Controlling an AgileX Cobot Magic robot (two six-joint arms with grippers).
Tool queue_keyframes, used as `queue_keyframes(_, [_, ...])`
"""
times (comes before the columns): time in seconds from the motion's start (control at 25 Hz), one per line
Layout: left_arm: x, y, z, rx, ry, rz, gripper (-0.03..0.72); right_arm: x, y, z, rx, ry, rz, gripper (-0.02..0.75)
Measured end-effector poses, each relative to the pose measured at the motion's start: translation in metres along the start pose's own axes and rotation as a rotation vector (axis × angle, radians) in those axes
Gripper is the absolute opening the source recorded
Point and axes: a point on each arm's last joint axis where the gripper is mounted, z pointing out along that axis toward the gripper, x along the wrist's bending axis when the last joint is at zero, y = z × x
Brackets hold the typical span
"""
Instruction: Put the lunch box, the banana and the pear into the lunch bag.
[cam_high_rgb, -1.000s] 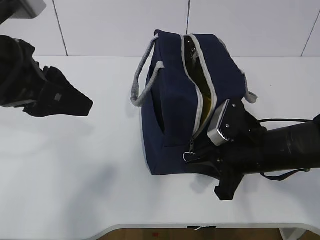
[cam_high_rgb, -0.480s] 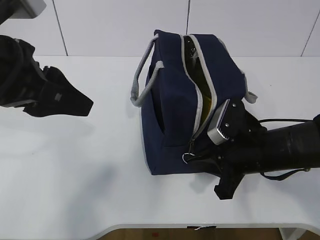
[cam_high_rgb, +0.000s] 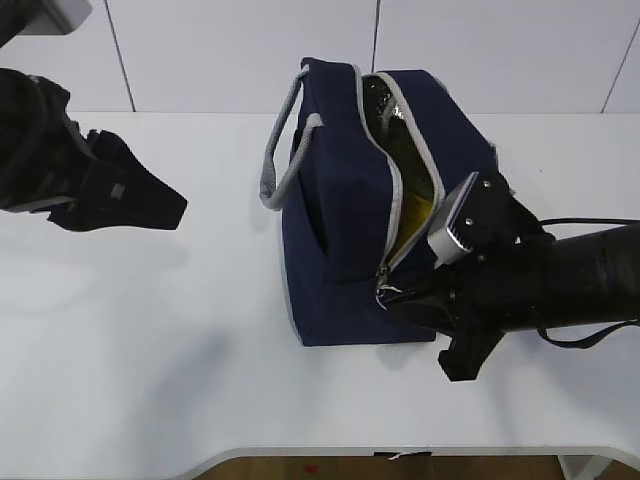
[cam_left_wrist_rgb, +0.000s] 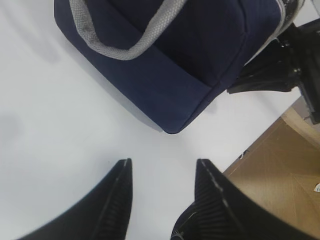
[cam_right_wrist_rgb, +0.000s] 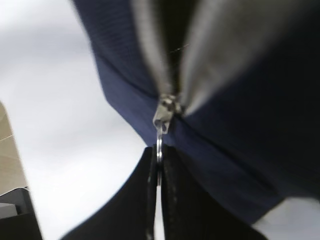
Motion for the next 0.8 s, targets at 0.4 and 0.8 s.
queue_keyframes(0.4, [0.000,0.001,0.000,-0.014,0.002,-0.004,0.317,0.006,0.019,-0.023,-0.033,-0.027,-0.053,0.006])
queue_keyframes(0.8, [0.000,0.001,0.000,-0.014,0.002,-0.006,0.317,0.010,0.034,-0.042,-0.076,-0.065,-0.106,0.006])
